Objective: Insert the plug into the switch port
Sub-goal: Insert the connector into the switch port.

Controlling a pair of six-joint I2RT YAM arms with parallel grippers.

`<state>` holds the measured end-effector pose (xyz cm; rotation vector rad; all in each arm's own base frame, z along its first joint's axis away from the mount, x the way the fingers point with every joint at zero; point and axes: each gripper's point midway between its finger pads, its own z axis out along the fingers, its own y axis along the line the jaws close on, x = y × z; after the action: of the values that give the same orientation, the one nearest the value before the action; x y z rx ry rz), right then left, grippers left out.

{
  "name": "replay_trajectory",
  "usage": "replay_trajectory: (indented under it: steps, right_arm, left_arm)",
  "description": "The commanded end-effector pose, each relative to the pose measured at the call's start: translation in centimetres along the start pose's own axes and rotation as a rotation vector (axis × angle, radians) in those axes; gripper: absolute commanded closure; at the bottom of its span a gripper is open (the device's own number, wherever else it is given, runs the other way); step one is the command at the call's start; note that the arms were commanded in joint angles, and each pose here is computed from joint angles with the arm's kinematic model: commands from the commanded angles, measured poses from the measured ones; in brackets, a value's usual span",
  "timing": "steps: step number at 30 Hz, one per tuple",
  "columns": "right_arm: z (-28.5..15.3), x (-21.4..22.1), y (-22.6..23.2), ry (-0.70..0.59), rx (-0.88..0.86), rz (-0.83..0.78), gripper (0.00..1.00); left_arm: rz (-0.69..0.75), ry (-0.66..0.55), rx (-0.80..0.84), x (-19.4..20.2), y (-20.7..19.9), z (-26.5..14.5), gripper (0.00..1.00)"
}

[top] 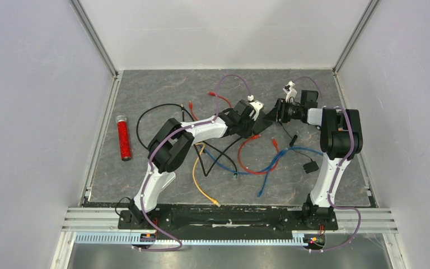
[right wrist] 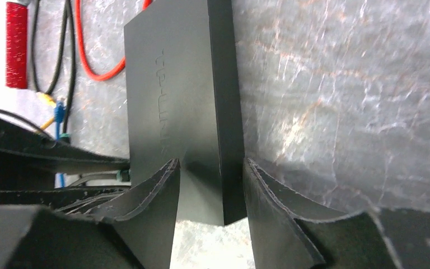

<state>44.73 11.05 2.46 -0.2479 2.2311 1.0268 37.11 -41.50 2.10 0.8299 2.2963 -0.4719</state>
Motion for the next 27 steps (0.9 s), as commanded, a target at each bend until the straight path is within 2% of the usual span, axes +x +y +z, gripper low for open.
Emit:
replay_trajectory:
  steps: [1,16,27]
  right_arm:
    - [-1.1,3.7,1.3,0.135,-0.026,0.219,0.5]
    - [-0.4,3.3,0.8,0.151,-0.061,0.178,0.48]
    - [-0.3,3.3,0.6,0.156,-0.053,0.158,0.48]
  left_arm:
    - [0.071,0.062,0.099,2.5,-1.1,-0.4,0.66]
    - [0.158,0.095,0.176,3.6,-1.0,-1.5,0.62]
    - [0.131,0.091,0.153,3.8,0.7,-2.1,0.65]
